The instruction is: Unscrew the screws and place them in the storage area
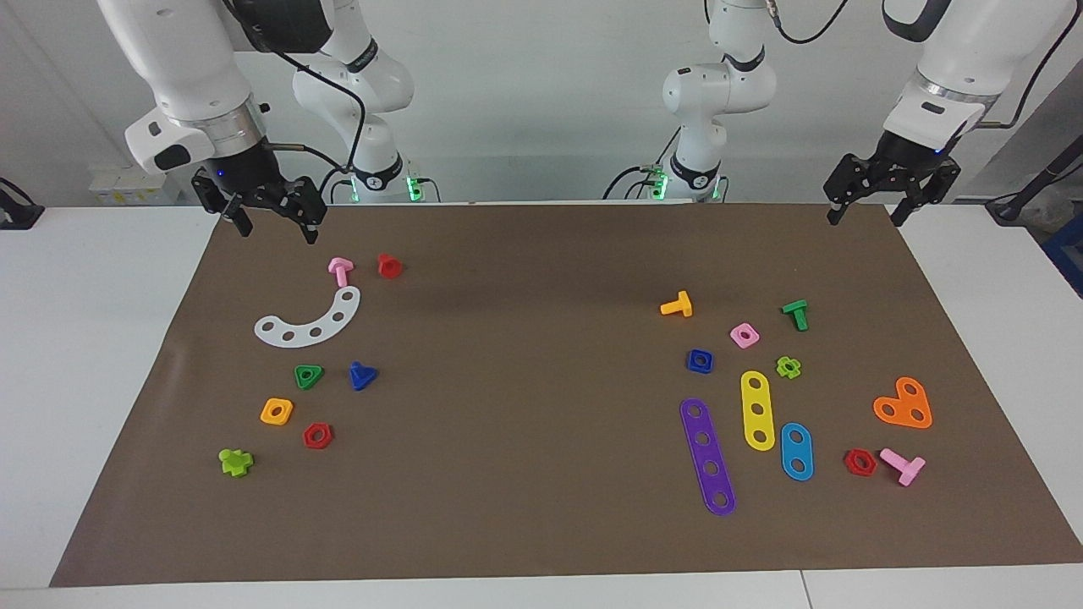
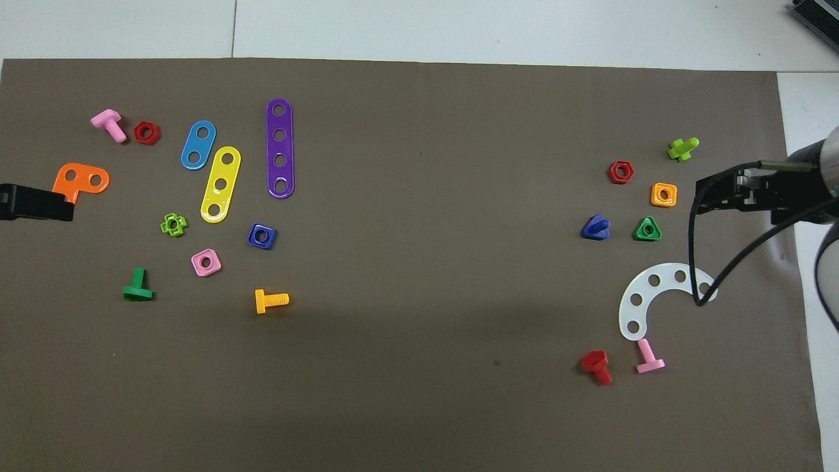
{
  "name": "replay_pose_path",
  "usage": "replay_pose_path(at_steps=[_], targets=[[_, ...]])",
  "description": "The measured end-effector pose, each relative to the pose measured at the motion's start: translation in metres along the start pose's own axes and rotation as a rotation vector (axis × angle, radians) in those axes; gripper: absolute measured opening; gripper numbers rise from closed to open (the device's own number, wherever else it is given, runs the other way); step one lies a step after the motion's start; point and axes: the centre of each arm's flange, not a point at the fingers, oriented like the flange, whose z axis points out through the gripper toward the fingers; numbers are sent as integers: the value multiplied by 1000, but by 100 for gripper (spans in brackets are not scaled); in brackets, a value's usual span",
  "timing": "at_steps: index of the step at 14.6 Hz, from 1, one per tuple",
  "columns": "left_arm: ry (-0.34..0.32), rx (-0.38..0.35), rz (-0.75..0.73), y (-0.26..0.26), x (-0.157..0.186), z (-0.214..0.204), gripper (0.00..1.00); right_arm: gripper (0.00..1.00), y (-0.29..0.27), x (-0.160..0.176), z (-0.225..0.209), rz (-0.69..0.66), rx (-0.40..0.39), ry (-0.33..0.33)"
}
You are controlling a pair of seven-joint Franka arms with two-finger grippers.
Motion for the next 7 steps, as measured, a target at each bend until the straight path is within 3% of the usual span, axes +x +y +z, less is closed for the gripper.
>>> replay_pose_path(at_steps=[7], targets=[[1, -5, -62, 28, 1, -1, 100, 100, -3, -2, 3, -68, -1, -15]])
